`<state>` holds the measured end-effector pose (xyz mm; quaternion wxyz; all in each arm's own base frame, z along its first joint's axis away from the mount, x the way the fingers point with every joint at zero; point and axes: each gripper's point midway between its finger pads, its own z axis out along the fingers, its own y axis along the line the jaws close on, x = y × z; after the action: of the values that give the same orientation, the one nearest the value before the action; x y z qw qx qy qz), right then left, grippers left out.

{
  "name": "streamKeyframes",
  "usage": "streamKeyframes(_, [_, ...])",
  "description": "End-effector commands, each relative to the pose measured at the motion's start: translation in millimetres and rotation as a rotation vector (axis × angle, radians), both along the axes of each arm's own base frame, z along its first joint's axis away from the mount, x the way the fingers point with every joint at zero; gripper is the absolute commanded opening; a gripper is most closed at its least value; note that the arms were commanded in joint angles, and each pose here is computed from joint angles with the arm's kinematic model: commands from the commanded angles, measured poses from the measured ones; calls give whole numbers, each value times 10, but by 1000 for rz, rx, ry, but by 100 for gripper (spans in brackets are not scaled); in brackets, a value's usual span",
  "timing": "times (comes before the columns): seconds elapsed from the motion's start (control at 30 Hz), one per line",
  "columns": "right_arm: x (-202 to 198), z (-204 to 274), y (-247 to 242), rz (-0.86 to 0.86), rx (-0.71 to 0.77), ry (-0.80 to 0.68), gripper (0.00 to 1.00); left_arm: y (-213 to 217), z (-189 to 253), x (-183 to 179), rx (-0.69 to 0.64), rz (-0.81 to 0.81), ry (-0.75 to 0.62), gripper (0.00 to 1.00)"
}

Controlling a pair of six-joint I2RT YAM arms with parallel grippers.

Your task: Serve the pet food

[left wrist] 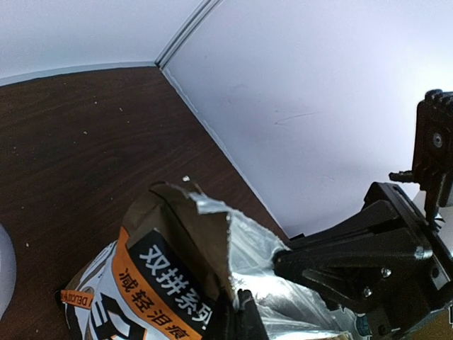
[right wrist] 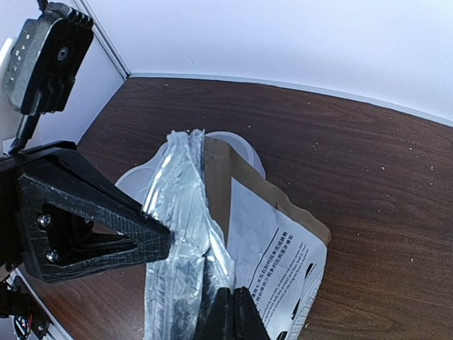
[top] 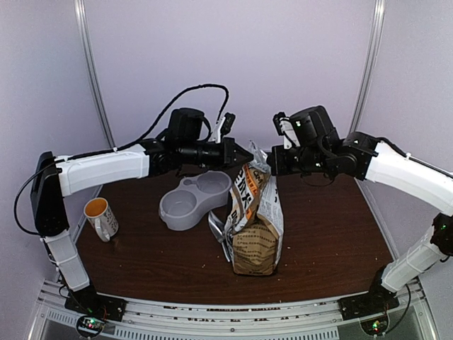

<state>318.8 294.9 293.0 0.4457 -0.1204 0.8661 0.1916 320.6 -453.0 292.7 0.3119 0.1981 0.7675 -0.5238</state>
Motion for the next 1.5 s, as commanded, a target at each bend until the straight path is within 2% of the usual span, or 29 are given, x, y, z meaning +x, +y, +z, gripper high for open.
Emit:
streamKeyframes(0.0, [119, 8, -301, -130, -101, 8, 0, 247, 529, 20, -1, 44, -85, 0])
streamKeyframes(0.37, [89, 195, -292, -116, -123, 40, 0, 452, 661, 68, 9, 43, -47, 0])
streamKeyframes(0.6, [90, 192, -270, -108, -140, 60, 0, 590, 654, 137, 57, 106, -36, 0])
streamKeyframes(0.63, [84, 201, -247, -99, -134, 64, 0, 606, 668, 133, 58, 111, -39, 4])
streamKeyframes(0.73, [37, 254, -157, -51, -97, 79, 0, 642, 756, 87, 40, 112, -50, 28])
streamKeyframes(0.83, [-55, 348, -44, 15, -43, 96, 15, 662, 834, -12, 25, 109, -59, 49])
streamKeyframes(0.97, [-190, 434, -6, 50, 11, 108, 32, 647, 814, -195, 26, 93, -44, 65])
streamKeyframes(1.03, [-239, 443, -31, 42, 27, 109, 37, 597, 778, -295, 30, 78, -31, 69])
streamKeyframes(1.17, [-319, 401, -48, 24, 40, 114, 39, 421, 686, -456, 43, 40, -11, 72])
streamKeyframes(1.33, [-295, 270, -92, -19, -28, 120, 38, 274, 625, -532, 42, 18, 0, 73])
streamKeyframes(1.47, [-355, 369, -6, 15, -9, 101, 41, 267, 599, -543, 48, 27, 1, 73])
